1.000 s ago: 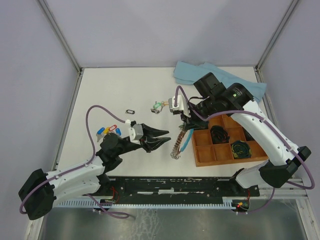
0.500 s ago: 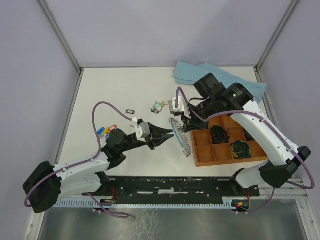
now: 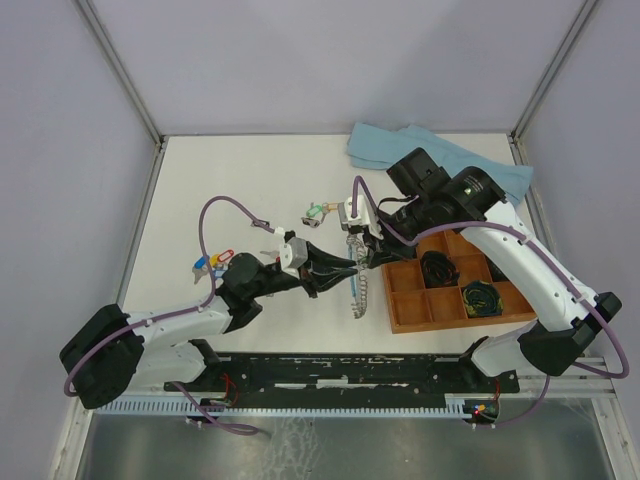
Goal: Remove the keys from the keyring
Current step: Remove the key from the keyring.
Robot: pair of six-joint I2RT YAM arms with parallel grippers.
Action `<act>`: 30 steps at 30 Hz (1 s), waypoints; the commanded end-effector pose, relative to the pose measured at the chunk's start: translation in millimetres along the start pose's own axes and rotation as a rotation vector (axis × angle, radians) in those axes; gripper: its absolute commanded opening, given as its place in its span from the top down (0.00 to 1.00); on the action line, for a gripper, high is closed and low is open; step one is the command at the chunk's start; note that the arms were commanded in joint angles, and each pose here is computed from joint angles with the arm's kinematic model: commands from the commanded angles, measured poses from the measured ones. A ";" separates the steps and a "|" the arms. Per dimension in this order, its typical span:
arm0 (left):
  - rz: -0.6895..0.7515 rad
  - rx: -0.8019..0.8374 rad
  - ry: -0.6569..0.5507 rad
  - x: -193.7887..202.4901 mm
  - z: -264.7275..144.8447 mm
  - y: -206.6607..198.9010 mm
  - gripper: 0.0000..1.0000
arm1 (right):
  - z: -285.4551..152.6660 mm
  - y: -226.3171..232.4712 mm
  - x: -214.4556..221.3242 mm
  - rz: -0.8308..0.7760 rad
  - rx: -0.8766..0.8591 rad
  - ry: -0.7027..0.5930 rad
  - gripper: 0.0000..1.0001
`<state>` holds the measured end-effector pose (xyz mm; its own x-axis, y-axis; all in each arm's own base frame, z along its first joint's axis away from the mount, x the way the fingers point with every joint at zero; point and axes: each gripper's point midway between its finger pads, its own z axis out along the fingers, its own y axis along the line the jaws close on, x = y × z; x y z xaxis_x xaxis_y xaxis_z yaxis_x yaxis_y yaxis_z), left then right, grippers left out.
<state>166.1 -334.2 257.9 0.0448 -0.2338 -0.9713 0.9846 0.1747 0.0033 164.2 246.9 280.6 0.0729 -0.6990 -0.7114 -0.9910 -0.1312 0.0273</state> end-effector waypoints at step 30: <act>0.017 0.156 -0.108 -38.5 12.0 -25.1 0.72 | -4.2 10.7 -15.5 -0.052 -0.037 -0.074 0.99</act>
<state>150.0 -339.1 270.6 0.0417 -0.2684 -0.9624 0.9970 0.0735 0.0227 157.9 248.9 282.5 0.0794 -0.6817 -0.7273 -0.9859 -0.1613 0.0435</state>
